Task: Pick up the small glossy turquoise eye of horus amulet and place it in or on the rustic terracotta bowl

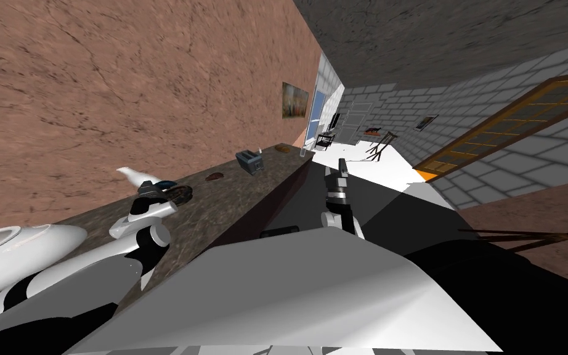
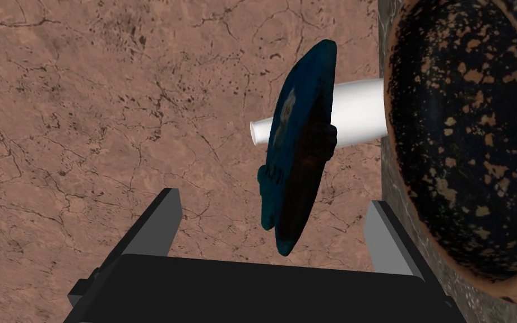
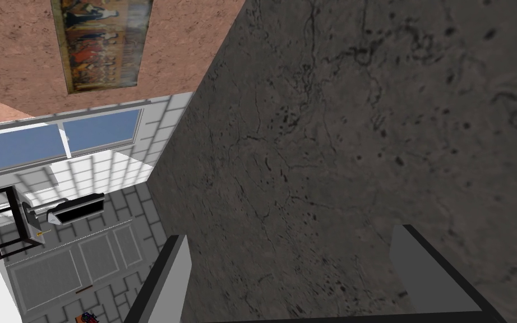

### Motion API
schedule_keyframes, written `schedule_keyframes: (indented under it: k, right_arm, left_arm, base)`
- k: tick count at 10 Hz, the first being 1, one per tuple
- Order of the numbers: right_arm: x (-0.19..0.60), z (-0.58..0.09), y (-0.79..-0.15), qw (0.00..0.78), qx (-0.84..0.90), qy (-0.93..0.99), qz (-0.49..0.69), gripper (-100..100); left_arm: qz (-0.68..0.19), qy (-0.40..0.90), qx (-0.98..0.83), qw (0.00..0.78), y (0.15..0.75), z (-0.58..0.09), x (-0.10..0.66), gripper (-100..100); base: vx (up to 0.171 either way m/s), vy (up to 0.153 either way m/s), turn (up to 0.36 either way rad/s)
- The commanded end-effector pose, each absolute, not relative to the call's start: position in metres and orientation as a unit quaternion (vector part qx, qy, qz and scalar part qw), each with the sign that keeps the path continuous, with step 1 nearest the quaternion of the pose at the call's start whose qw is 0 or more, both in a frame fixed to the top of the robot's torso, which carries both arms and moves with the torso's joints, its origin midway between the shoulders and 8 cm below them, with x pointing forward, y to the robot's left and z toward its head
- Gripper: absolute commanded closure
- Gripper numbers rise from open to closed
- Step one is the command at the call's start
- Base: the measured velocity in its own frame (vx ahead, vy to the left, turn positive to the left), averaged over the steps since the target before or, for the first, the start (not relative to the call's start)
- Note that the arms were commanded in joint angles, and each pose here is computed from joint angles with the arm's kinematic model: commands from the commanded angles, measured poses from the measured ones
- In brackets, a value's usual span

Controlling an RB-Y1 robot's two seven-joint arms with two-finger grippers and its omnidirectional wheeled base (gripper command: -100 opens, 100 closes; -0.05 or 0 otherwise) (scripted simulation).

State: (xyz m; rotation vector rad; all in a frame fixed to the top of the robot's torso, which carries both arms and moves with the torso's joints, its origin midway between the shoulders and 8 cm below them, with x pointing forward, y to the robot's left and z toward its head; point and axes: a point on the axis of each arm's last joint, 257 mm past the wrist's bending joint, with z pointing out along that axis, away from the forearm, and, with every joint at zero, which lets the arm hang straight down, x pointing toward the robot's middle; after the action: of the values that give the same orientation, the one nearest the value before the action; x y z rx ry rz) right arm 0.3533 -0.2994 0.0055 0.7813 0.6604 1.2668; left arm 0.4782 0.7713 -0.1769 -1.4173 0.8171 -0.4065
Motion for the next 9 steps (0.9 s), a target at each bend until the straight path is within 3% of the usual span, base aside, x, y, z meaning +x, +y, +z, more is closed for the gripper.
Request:
schedule_keyframes:
  k: [1,9]
  right_arm:
    - [0.353,0.005,-0.299,0.687,0.349,0.295,0.566,0]
    - [0.353,0.005,-0.299,0.686,0.349,0.295,0.566,0]
  left_arm:
    - [-0.17,0.367,-0.626,0.667,0.776,-0.183,0.465,-100]
    - [-0.162,0.317,-0.649,0.672,0.817,-0.19,0.384,-100]
  base:
    - [0.0,0.0,0.0]
    - [0.018,-0.011,-0.087]
